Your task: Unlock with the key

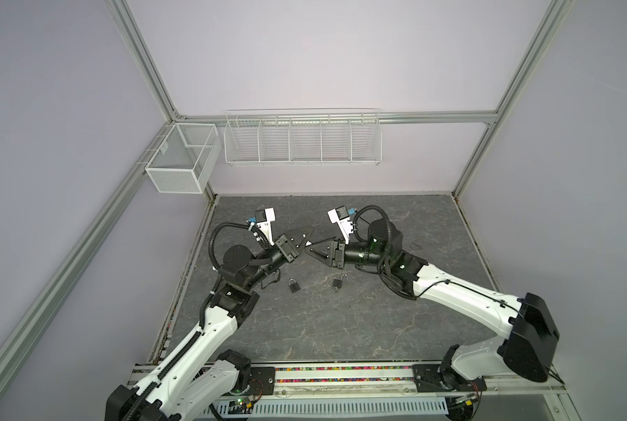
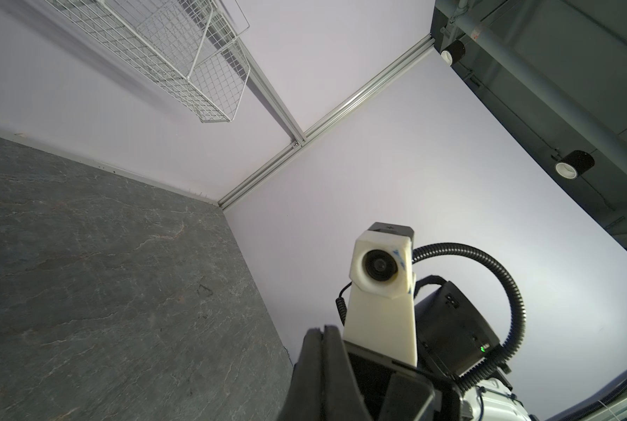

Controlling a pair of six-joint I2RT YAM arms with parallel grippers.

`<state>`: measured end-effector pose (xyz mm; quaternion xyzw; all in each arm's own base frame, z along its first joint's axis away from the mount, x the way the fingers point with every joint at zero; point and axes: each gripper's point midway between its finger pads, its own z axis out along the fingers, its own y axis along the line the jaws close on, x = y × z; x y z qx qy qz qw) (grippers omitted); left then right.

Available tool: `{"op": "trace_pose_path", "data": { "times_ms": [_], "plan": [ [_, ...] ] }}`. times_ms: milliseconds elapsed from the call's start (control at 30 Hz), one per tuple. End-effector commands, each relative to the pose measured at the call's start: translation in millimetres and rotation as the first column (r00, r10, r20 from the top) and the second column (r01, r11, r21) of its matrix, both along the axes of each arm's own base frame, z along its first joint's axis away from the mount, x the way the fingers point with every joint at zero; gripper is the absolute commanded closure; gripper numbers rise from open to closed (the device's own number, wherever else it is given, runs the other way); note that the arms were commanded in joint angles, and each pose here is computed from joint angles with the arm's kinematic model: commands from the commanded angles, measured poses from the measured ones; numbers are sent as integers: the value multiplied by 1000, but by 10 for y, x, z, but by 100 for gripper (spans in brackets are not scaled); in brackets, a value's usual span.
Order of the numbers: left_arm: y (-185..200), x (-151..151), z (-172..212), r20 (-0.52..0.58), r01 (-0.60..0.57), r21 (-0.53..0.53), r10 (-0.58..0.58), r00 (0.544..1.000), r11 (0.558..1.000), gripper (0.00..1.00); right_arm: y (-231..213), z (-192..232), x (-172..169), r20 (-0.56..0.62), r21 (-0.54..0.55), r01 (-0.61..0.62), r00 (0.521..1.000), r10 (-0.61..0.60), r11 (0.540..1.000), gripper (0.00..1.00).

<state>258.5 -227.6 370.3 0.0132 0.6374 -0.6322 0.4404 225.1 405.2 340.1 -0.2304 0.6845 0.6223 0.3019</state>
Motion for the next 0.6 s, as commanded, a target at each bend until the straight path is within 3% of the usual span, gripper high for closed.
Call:
{"op": "trace_pose_path", "data": {
  "times_ms": [0,433,567],
  "plan": [
    [-29,-56,65,34,26,-13,-26,999,1000,100,-52,197,7,40,31,-1,999,0,1000,73],
    [-59,-50,44,47,39,-20,-38,998,999,100,-34,226,-6,16,51,-16,1000,15,999,80],
    [-58,-54,41,64,33,-9,-32,997,999,100,-33,188,5,3,44,-10,1000,10,999,89]
  ]
}}
